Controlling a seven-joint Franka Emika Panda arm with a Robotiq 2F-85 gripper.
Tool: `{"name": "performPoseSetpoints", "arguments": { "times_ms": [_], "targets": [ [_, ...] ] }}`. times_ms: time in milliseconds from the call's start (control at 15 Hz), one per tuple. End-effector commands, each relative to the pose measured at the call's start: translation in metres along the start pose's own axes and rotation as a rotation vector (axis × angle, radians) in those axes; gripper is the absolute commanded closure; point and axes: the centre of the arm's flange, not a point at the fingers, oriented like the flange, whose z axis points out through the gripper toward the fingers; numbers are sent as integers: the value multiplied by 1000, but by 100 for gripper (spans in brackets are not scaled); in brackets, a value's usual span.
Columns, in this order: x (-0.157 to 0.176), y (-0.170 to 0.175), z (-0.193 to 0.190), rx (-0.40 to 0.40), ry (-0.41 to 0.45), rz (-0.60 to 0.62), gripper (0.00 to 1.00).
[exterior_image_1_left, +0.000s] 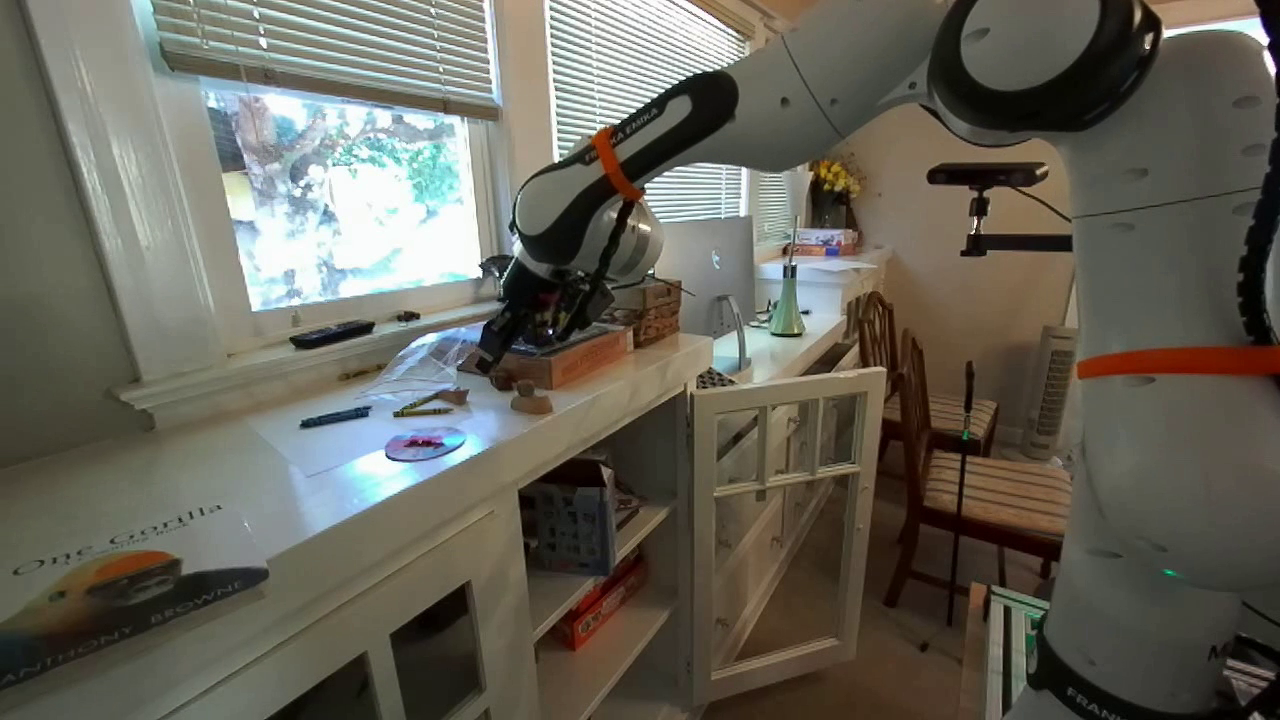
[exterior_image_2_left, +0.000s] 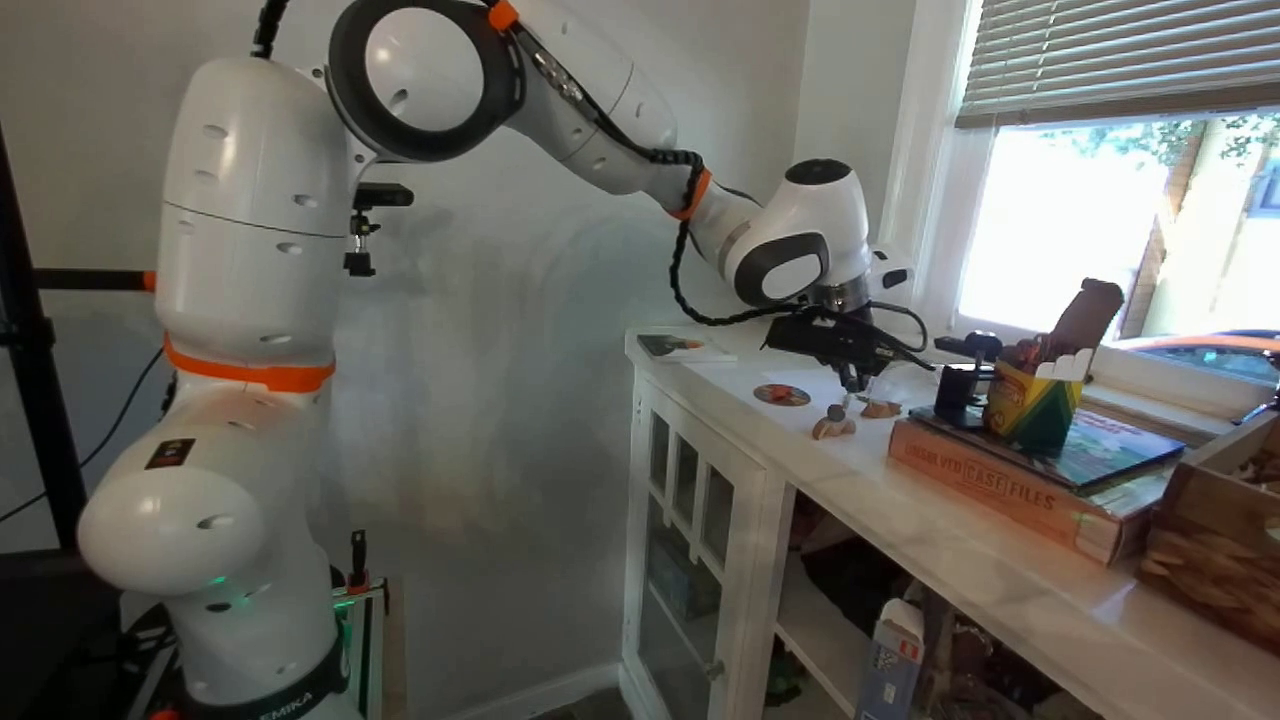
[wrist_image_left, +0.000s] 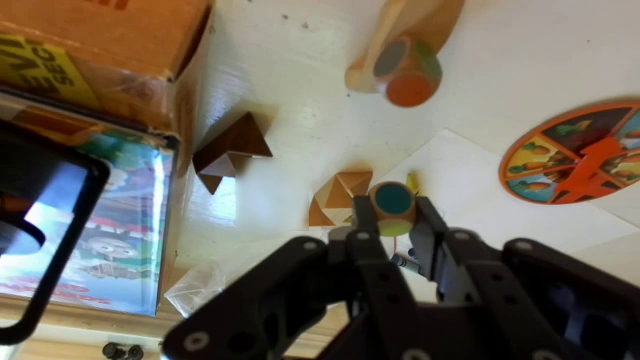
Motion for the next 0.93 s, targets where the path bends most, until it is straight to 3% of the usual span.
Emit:
{"name": "performPoseSetpoints", "arguments": {
  "times_ms": [0,867],
  "targets": [
    [-12,-6,-18,4,-59,10,94],
    [-41,-1,-59,-7,-110,45,94]
  ]
}}
